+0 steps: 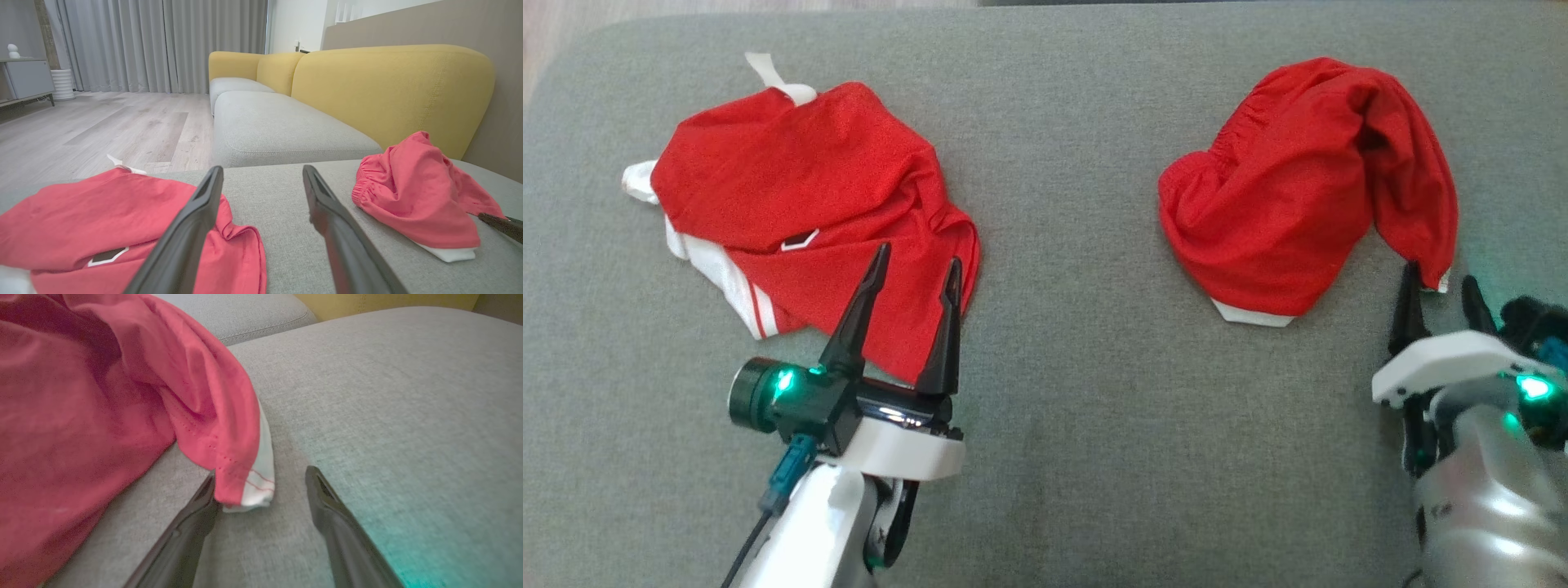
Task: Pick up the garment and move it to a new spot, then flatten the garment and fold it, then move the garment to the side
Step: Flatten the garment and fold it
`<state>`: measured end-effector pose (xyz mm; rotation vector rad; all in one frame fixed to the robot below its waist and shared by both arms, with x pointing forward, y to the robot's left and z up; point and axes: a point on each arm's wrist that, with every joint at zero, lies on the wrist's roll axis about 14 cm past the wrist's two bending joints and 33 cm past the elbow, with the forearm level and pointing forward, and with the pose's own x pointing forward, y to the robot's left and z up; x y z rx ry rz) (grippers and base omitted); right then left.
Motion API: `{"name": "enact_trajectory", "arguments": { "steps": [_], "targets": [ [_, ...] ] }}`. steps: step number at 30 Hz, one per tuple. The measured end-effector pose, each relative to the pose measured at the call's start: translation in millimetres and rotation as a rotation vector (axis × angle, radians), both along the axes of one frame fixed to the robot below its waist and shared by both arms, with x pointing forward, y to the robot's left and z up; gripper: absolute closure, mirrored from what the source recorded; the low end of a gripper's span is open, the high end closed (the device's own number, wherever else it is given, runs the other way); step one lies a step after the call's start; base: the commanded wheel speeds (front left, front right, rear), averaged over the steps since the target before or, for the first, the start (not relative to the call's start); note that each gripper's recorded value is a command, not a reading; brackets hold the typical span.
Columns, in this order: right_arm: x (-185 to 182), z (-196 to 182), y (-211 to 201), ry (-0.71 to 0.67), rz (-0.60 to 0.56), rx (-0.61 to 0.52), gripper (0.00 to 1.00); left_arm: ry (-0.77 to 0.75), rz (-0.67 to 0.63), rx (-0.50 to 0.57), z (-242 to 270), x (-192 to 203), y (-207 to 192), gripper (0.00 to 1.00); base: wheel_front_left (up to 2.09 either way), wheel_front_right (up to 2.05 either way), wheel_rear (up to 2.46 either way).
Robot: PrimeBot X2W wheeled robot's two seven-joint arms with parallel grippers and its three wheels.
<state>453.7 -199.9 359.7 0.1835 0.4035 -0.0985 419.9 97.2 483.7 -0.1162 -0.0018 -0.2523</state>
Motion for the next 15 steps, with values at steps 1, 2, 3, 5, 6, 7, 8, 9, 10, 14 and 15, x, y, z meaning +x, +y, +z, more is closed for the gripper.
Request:
{"name": "enact_trajectory", "arguments": {
  "steps": [1, 2, 3, 5, 6, 7, 8, 9, 10, 14, 15],
  "targets": [
    [3.4, -0.6, 1.0, 0.005, 0.004, -0.002, 0.00, 0.002, -0.001, 0.004, -1.1, 0.1, 0.7, 0.00, 0.00, 0.00, 0.00],
    [7.3, -0.6, 1.8, 0.009, 0.008, -0.004, 0.00, 0.003, 0.001, 0.006, -2.0, 0.2, 1.4, 0.00, 0.00, 0.00, 0.00],
    [11.1, -0.3, 3.1, 0.011, 0.014, -0.008, 0.00, 0.006, 0.004, 0.005, -2.8, 0.3, 2.2, 0.00, 0.00, 0.00, 0.00],
    [16.8, 0.6, 5.3, 0.013, 0.020, -0.010, 0.00, 0.011, 0.010, 0.004, -4.3, 0.5, 3.7, 0.00, 0.00, 0.00, 0.00],
    [17.7, 0.3, 6.1, 0.017, 0.023, -0.012, 0.00, 0.011, 0.010, 0.005, -4.3, 0.4, 3.8, 0.00, 0.00, 0.00, 0.00],
    [18.1, 0.2, 6.6, 0.020, 0.025, -0.013, 0.55, 0.009, 0.009, 0.008, -3.9, 0.5, 3.8, 0.00, 0.00, 0.00, 0.00],
    [18.8, 1.6, 5.9, 0.017, 0.020, -0.010, 1.00, 0.007, 0.010, 0.007, -3.4, 0.4, 3.6, 0.00, 0.00, 0.00, 0.00],
    [20.2, 5.2, 4.1, 0.006, 0.012, -0.008, 1.00, 0.005, 0.011, 0.006, -2.5, 0.4, 3.4, 0.00, 0.00, 0.00, 0.00],
    [22.2, 10.5, 1.5, -0.011, 0.004, -0.010, 1.00, 0.002, 0.012, 0.004, -1.1, 0.6, 3.2, 0.00, 0.00, 0.00, 0.00],
    [37.8, 51.8, -13.9, -0.147, -0.035, -0.033, 1.00, -0.017, 0.016, -0.003, 6.5, 0.6, 3.7, 0.00, 0.00, 0.00, 0.00],
    [41.0, 63.2, -17.2, -0.183, -0.043, -0.040, 1.00, -0.024, 0.016, -0.005, 9.0, 0.3, 3.4, 0.00, 0.00, 0.00, 0.00]
  ]
}}
